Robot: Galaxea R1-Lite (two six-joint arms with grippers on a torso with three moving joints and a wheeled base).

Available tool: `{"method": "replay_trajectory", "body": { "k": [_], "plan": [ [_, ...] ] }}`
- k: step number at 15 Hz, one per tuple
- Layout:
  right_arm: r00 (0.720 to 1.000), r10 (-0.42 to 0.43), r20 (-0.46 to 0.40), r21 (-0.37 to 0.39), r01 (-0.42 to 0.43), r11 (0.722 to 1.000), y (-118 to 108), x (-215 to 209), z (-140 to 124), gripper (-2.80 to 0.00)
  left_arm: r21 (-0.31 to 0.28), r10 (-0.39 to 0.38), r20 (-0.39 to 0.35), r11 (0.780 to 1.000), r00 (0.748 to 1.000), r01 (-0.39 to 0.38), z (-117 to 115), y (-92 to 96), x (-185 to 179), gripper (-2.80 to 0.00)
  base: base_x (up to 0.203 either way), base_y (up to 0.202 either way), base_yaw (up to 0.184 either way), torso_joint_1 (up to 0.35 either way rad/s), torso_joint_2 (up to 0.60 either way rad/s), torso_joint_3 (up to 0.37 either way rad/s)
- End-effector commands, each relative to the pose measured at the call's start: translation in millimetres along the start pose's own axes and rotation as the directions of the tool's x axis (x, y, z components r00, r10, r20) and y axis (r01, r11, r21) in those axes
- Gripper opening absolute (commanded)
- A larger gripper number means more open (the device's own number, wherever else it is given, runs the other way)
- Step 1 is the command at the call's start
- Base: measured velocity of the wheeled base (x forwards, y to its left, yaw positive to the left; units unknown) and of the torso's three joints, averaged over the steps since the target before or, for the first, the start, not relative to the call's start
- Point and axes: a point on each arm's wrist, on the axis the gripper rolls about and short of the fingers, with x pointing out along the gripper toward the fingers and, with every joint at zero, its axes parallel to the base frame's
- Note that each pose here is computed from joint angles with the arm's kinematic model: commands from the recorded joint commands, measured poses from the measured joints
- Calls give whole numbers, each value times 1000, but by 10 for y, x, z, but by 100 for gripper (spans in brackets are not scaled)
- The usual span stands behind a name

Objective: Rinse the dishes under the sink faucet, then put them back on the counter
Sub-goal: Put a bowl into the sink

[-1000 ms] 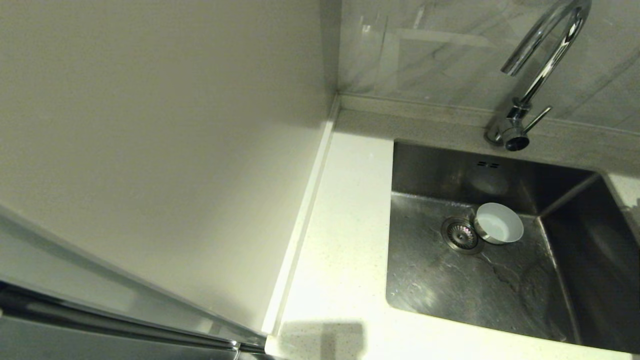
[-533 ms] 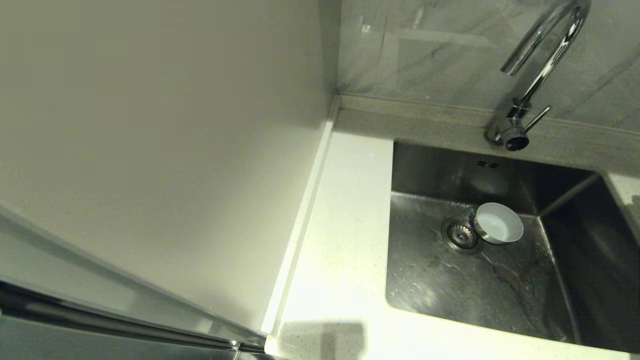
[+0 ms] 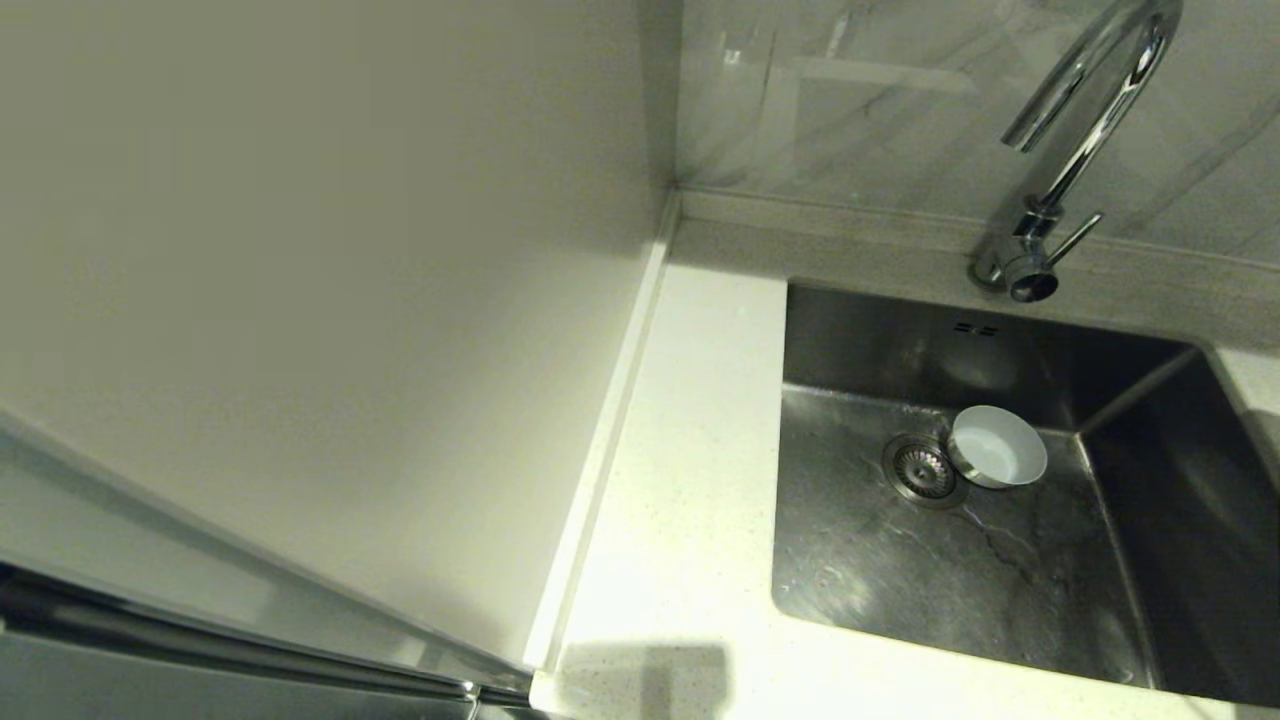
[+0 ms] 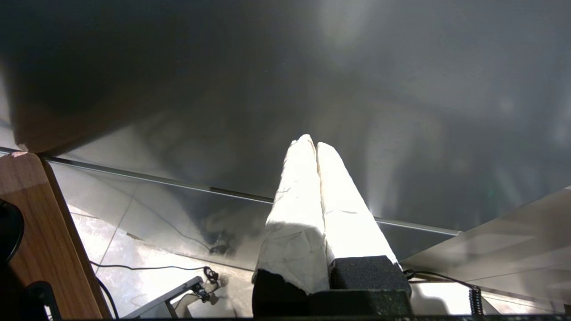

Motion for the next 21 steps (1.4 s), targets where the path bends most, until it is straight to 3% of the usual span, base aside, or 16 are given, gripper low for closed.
{"method": "replay_trajectory", "body": {
  "k": [1, 6, 10, 15, 18, 21],
  "plan": [
    [998, 48, 33, -128, -43, 991, 404, -207, -240, -280, 0, 0, -3, 1000, 1000, 0, -8, 0, 2, -280, 0, 0, 0, 0, 0, 0],
    [972, 216, -96, -339, -236, 911, 955, 76, -447, -280, 0, 0, -3, 1000, 1000, 0, -8, 0, 2, -280, 0, 0, 0, 0, 0, 0],
    [962, 245, -122, -451, -273, 850, 1196, 404, -379, -280, 0, 0, -3, 1000, 1000, 0, -8, 0, 2, -280, 0, 0, 0, 0, 0, 0],
    [979, 203, 8, -502, -172, 848, 1333, 808, -18, -280, 0, 0, -3, 1000, 1000, 0, -8, 0, 2, -280, 0, 0, 0, 0, 0, 0],
    [985, 96, 145, -531, -5, 847, 1222, 1093, 238, -280, 0, 0, -3, 1000, 1000, 0, -8, 0, 2, -280, 0, 0, 0, 0, 0, 0],
    [983, -17, 184, -521, 112, 846, 1134, 1246, 390, -280, 0, 2, -3, 1000, 1000, -2, -8, 0, 2, -280, 0, 0, 0, 0, 0, 0]
  ]
}}
